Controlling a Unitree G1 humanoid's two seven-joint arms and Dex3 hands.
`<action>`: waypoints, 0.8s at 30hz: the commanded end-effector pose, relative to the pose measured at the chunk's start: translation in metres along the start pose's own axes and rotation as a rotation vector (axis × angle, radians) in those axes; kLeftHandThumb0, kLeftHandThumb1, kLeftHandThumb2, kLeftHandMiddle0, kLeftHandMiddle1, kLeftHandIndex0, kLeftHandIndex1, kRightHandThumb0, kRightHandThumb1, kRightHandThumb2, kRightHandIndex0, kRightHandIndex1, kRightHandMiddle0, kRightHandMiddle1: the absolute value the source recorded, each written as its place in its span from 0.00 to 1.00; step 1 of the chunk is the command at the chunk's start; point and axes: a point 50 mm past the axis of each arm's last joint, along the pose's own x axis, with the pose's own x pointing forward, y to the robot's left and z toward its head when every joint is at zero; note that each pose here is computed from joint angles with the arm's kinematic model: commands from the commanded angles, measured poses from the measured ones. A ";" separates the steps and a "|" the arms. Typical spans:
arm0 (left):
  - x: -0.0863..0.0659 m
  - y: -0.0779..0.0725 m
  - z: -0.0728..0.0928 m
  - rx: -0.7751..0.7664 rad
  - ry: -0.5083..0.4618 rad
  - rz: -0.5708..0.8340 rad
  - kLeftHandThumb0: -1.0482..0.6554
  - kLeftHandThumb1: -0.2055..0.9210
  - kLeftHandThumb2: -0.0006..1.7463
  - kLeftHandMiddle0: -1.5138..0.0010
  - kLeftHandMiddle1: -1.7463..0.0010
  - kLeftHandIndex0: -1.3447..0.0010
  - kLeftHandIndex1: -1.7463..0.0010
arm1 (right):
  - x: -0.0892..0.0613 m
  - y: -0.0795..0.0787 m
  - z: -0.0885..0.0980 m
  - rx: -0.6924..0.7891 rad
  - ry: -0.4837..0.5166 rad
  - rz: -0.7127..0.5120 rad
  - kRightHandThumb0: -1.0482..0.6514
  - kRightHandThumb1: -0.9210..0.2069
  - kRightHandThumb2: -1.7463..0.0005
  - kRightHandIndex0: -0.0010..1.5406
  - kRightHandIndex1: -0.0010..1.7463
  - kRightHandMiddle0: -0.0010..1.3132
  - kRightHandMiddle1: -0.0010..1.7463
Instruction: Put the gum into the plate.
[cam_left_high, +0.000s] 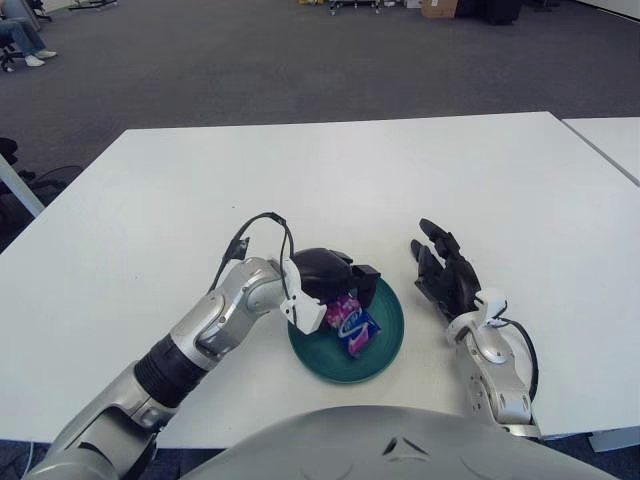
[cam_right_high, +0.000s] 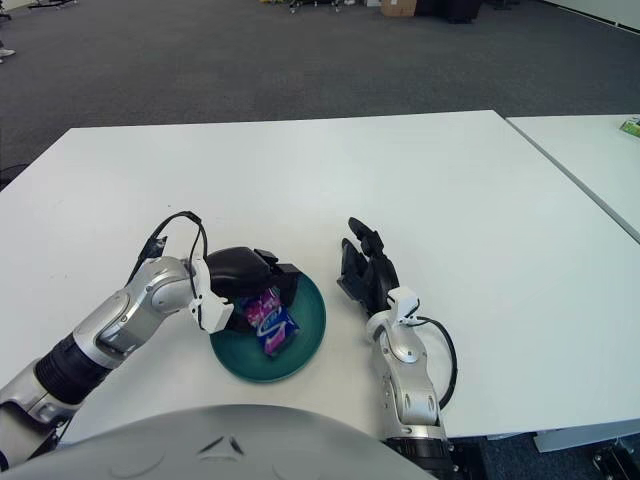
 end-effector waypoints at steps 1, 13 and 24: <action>-0.007 0.006 -0.002 0.078 0.006 -0.071 0.02 0.99 0.13 0.97 0.90 1.00 0.83 | -0.004 -0.002 -0.015 0.008 0.110 -0.005 0.23 0.00 0.48 0.12 0.00 0.00 0.26; -0.017 0.008 0.000 0.116 0.012 -0.103 0.00 1.00 0.18 1.00 1.00 1.00 1.00 | -0.002 -0.001 -0.012 -0.013 0.131 -0.004 0.22 0.00 0.48 0.13 0.00 0.00 0.25; -0.025 0.010 -0.003 0.097 0.014 0.035 0.00 1.00 0.20 1.00 1.00 1.00 1.00 | -0.003 0.004 -0.012 0.056 0.120 -0.013 0.23 0.00 0.52 0.14 0.01 0.00 0.26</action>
